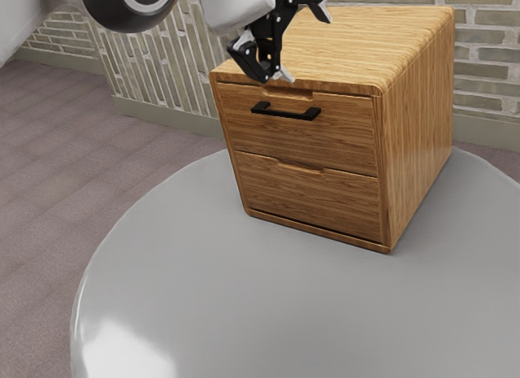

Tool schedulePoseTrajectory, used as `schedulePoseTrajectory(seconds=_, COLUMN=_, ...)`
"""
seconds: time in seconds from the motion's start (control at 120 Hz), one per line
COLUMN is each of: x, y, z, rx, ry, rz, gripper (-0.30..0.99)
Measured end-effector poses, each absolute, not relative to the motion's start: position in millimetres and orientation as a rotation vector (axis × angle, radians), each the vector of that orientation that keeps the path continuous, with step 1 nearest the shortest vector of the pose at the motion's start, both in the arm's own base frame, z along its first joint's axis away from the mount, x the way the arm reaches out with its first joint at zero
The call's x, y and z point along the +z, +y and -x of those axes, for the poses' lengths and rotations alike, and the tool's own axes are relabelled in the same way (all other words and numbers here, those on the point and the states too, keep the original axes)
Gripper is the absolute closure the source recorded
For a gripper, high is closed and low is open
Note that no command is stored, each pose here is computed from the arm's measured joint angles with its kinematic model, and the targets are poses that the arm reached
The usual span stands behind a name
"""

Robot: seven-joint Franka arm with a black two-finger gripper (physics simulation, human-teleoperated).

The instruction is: Pull the drawer handle with one arm to open the drawer

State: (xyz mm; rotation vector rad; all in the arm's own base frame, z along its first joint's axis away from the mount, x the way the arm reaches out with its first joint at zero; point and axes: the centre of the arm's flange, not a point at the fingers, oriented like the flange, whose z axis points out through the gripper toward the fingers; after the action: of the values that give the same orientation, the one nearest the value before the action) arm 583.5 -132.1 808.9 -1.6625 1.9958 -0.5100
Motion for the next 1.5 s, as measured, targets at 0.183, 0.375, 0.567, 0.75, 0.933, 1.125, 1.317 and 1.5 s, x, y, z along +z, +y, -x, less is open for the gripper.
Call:
schedulePoseTrajectory(seconds=0.183, x=794, y=-145, z=-590, rx=-0.448, ry=2.025, rz=1.647, gripper=0.02)
schedulePoseTrajectory(seconds=0.375, x=784, y=-137, z=-602, rx=-0.424, ry=2.023, rz=1.666, gripper=0.02)
schedulePoseTrajectory(seconds=0.567, x=782, y=-132, z=-605, rx=-0.411, ry=2.018, rz=1.677, gripper=0.02)
schedulePoseTrajectory(seconds=0.75, x=777, y=-125, z=-606, rx=-0.377, ry=2.02, rz=1.701, gripper=0.02)
schedulePoseTrajectory(seconds=0.933, x=770, y=-127, z=-608, rx=-0.354, ry=2.032, rz=1.713, gripper=0.02)
schedulePoseTrajectory(seconds=1.125, x=761, y=-116, z=-616, rx=-0.34, ry=2.008, rz=1.729, gripper=0.02)
schedulePoseTrajectory(seconds=1.317, x=744, y=-110, z=-625, rx=-0.32, ry=2.004, rz=1.743, gripper=0.02)
schedulePoseTrajectory(seconds=1.5, x=734, y=-103, z=-631, rx=-0.311, ry=1.993, rz=1.756, gripper=0.02)
